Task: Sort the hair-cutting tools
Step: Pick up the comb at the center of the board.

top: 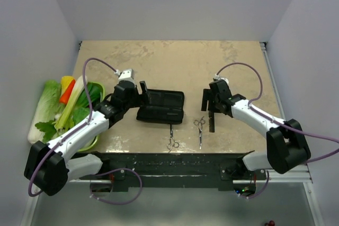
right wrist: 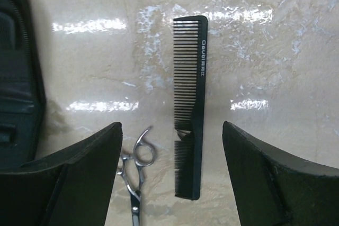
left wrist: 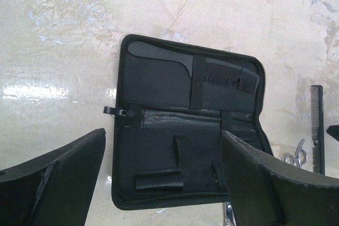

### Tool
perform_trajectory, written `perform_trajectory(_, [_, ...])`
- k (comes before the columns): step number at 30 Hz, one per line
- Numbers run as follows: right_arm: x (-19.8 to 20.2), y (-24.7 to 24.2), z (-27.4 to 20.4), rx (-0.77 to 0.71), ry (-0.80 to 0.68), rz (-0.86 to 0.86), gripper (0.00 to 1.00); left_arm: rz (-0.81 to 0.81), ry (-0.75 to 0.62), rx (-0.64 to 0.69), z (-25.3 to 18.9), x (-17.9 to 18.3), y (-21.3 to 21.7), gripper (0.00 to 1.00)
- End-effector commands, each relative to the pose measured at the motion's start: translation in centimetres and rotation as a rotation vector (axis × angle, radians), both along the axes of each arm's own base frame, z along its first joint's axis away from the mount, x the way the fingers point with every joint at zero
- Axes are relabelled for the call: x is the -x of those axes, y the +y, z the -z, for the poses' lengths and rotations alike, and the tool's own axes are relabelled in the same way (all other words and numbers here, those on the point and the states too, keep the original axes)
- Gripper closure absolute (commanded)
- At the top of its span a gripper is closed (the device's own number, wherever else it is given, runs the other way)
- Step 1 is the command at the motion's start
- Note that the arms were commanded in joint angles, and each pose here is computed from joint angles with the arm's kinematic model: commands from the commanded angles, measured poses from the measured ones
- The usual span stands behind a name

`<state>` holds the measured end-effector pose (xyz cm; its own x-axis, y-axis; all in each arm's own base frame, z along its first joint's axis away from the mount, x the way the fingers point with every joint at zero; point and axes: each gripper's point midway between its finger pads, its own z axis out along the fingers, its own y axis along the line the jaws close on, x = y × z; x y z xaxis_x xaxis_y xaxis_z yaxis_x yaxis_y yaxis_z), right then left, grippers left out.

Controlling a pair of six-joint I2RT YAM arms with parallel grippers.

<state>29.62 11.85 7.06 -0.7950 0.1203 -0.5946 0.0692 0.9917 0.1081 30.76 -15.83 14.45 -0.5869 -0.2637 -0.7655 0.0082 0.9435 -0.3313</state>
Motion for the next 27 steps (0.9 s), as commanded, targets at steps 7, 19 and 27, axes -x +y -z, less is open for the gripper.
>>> perform_trajectory(7, [-0.8,-1.7,3.7,0.0,0.034,0.086,0.25,0.039,-0.028,0.007,-1.4,0.1,-0.5,0.08])
perform_trajectory(19, [0.2,-1.6,5.0,-0.009,0.09,0.097,0.34,0.049,-0.018,0.022,-0.7,0.0,-1.0,0.08])
perform_trajectory(27, [1.1,-2.5,5.4,0.015,0.104,0.147,0.46,0.056,-0.009,0.027,-0.3,0.1,-1.1,0.08])
